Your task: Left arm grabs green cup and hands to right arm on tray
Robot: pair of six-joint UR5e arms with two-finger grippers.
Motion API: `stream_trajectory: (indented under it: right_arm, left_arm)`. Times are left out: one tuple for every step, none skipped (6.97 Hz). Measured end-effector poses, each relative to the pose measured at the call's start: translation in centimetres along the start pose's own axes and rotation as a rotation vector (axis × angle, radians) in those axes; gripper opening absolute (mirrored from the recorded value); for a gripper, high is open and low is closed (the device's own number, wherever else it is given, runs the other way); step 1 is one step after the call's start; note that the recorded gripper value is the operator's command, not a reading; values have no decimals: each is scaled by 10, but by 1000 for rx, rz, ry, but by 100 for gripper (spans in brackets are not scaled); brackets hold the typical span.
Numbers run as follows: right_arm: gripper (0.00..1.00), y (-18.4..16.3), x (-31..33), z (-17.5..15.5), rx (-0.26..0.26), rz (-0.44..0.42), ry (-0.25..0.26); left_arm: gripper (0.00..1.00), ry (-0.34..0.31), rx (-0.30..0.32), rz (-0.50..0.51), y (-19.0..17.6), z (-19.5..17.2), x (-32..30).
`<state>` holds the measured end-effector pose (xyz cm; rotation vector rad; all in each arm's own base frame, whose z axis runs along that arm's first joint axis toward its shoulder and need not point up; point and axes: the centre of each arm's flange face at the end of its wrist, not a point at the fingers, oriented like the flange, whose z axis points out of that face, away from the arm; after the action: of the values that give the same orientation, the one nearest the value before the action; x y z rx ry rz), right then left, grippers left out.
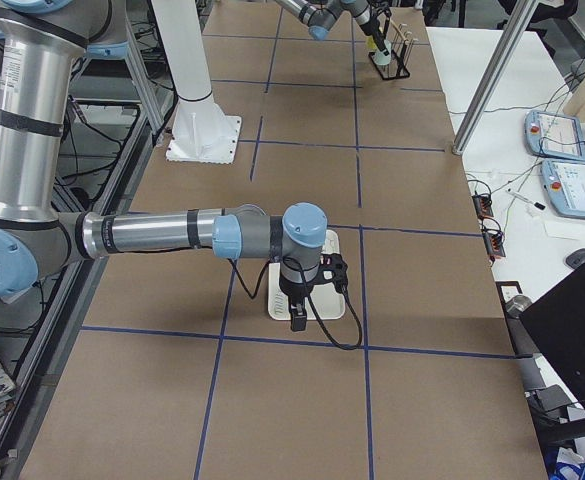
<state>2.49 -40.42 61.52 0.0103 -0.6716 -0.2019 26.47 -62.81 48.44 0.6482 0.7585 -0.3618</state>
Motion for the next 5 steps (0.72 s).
stream_trajectory:
  right_arm:
    - [100, 0, 0, 0, 0, -1, 0]
    - [100, 0, 0, 0, 0, -1, 0]
    - [100, 0, 0, 0, -1, -1, 0]
    - [100, 0, 0, 0, -1, 0, 0]
    - [100, 0, 0, 1, -1, 0, 0]
  left_arm:
    - [100, -3, -1, 3, 1, 0, -1]
    - [100, -5, -2, 17, 1, 0, -2]
    - [100, -7, -3, 42, 2, 1, -3]
    - [94, -8, -4, 53, 2, 2, -4]
    - [82, -8, -4, 57, 2, 2, -3]
